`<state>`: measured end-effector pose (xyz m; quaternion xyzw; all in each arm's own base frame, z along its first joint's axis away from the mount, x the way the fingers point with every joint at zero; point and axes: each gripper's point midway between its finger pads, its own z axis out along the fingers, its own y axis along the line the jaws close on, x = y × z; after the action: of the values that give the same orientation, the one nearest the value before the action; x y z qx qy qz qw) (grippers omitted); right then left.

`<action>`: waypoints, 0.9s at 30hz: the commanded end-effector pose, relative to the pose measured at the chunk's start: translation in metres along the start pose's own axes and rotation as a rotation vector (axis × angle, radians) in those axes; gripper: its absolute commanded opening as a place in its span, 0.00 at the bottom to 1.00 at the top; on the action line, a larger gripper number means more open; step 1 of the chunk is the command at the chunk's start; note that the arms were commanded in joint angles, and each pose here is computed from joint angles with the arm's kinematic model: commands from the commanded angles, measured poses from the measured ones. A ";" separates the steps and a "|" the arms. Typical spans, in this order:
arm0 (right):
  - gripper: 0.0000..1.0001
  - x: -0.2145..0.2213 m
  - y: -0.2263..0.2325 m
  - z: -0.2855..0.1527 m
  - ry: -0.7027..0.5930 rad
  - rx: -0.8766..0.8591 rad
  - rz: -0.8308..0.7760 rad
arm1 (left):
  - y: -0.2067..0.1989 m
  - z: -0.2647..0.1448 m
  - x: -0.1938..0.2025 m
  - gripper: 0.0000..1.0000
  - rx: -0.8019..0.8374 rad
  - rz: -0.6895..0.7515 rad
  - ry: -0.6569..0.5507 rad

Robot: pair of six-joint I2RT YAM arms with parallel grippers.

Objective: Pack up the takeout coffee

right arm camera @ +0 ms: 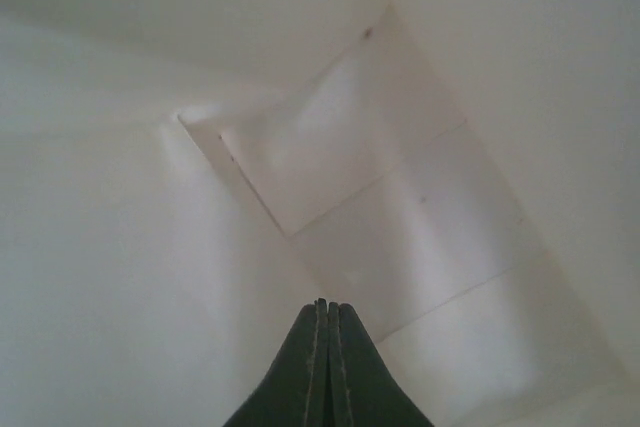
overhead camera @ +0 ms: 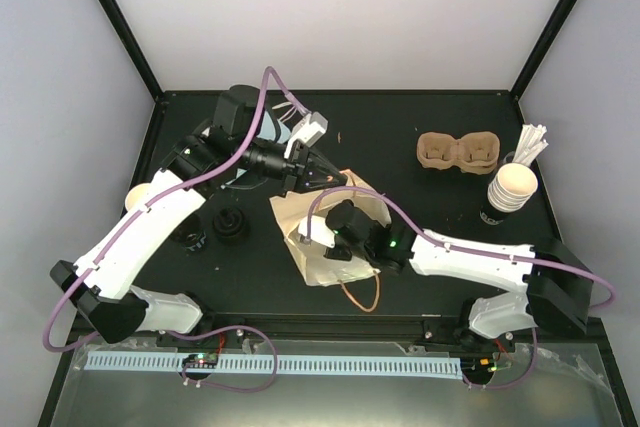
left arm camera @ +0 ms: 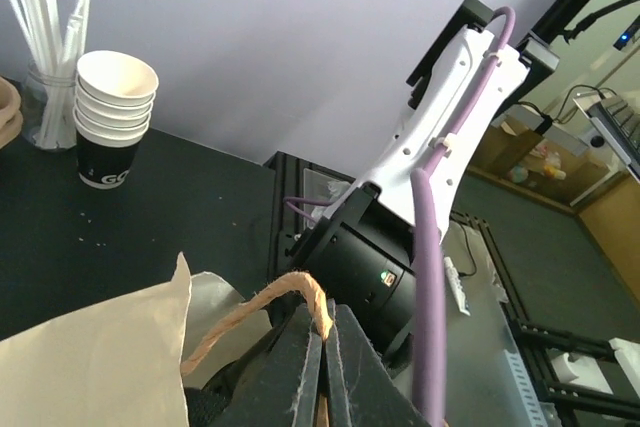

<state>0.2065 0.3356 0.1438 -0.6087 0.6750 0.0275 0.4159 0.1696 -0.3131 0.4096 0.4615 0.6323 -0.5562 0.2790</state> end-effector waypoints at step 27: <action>0.01 0.039 0.006 0.022 0.185 -0.003 -0.527 | -0.055 -0.004 -0.022 0.01 0.186 0.067 -0.050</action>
<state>0.2260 0.3186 0.1119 -0.7417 0.5396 -0.1486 0.3696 0.1459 -0.3185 0.4259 0.4685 0.6016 -0.5989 0.2447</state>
